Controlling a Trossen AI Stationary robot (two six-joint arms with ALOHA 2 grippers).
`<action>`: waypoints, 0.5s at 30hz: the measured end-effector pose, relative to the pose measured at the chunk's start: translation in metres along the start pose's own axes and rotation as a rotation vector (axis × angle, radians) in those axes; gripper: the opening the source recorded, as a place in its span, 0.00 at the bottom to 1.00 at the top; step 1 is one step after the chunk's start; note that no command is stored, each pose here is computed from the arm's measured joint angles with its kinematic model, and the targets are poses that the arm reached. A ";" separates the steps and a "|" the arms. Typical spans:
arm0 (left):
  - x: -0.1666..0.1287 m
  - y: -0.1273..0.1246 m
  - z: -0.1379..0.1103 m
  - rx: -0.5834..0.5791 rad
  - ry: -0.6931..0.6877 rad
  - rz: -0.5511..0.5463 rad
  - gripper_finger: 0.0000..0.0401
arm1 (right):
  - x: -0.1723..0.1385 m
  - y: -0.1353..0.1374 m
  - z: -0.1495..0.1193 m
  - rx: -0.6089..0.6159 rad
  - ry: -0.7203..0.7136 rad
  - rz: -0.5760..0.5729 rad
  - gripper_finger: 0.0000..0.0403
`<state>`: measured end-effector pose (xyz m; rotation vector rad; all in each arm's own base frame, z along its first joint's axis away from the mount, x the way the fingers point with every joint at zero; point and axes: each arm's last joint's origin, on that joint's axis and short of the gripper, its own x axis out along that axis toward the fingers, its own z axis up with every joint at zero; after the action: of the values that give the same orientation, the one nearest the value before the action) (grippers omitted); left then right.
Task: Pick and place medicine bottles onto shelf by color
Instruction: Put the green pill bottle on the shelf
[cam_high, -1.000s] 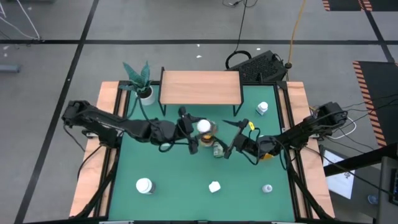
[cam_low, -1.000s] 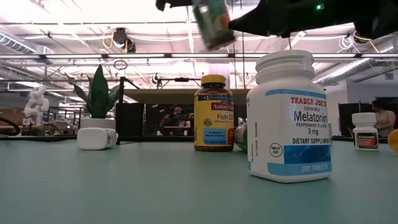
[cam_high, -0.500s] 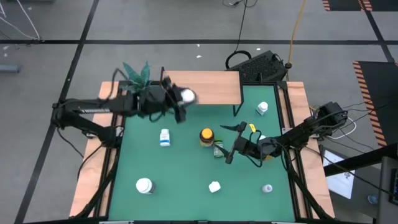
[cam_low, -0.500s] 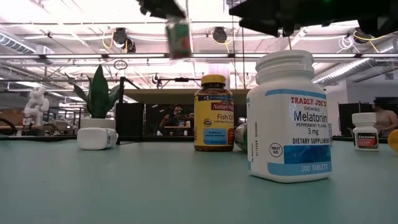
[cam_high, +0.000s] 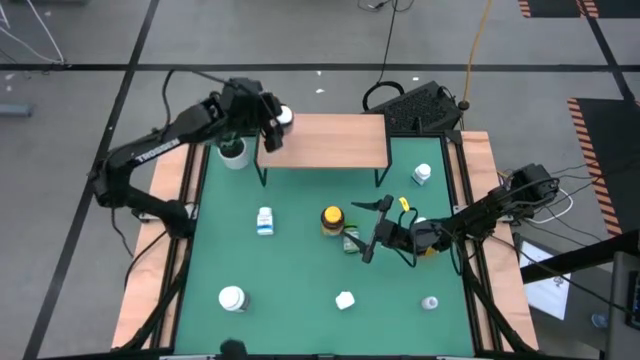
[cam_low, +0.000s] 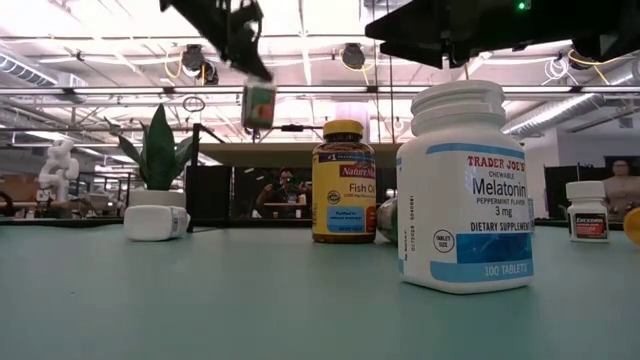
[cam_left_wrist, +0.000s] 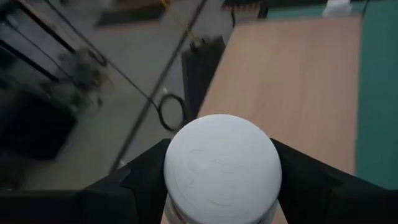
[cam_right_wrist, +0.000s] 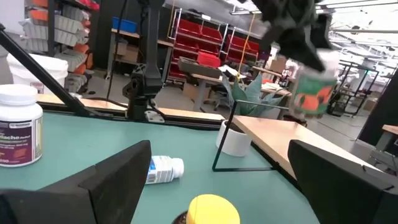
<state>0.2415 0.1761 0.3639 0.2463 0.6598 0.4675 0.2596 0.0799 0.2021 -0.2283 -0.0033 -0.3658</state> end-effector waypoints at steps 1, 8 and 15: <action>0.004 0.006 -0.005 -0.017 0.014 -0.006 0.60 | 0.000 -0.001 0.000 0.002 0.001 -0.002 0.93; 0.025 0.040 -0.032 -0.086 0.071 -0.033 0.60 | 0.005 -0.005 -0.008 0.018 0.057 -0.016 0.93; 0.033 0.059 -0.047 -0.159 0.066 -0.060 0.60 | 0.008 -0.008 -0.015 0.011 0.114 -0.027 0.93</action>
<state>0.2150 0.2466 0.3318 0.0607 0.6892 0.4692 0.2633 0.0662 0.1893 -0.1962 0.1036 -0.4047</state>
